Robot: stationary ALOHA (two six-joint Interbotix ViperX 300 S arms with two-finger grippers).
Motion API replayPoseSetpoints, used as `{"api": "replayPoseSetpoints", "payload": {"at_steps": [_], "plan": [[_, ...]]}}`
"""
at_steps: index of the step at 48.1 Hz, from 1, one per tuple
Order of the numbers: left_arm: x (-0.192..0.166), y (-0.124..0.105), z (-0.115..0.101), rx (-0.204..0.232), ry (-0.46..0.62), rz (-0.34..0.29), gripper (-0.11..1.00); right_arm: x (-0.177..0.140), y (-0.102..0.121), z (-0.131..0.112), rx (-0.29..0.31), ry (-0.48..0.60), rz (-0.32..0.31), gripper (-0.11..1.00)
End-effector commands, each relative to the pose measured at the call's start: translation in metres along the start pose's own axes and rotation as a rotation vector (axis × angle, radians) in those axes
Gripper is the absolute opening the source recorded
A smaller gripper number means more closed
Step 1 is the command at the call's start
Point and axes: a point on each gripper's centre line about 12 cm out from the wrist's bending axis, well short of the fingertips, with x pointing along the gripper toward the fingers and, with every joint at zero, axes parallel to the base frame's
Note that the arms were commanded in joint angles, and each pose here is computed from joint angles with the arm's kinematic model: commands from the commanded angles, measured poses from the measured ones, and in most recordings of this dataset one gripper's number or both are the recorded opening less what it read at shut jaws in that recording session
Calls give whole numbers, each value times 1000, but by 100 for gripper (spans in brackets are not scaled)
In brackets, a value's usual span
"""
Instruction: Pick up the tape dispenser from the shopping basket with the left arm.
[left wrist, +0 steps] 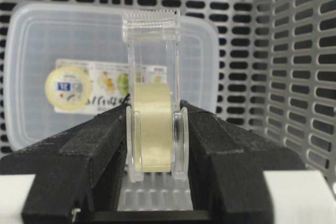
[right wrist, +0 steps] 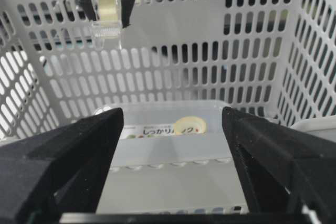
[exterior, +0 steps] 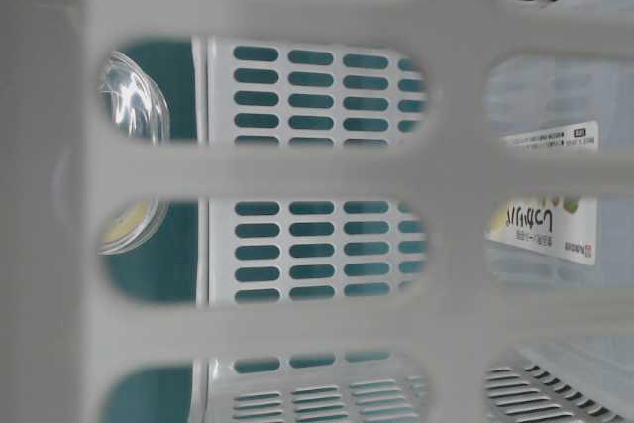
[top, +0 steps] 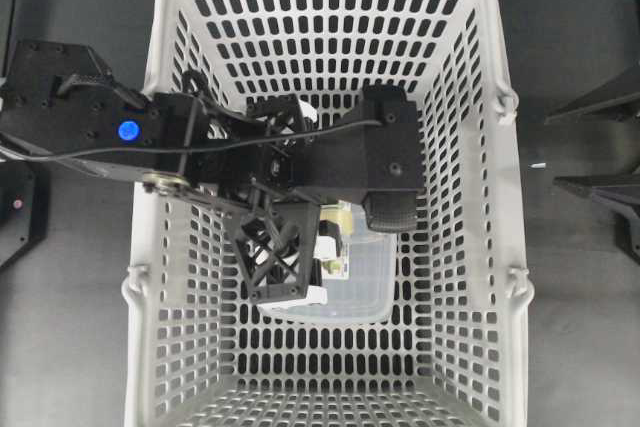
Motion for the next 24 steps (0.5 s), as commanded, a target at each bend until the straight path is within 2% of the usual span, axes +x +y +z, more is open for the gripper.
{"api": "replayPoseSetpoints", "payload": {"at_steps": [1, 24], "plan": [[-15, -1, 3, 2, -38, -7, 30, 1, 0, 3, 6, -11, 1, 73], [-11, -1, -2, 5, -20, -4, 30, 1, 0, 3, 6, -9, -1, 73]]}}
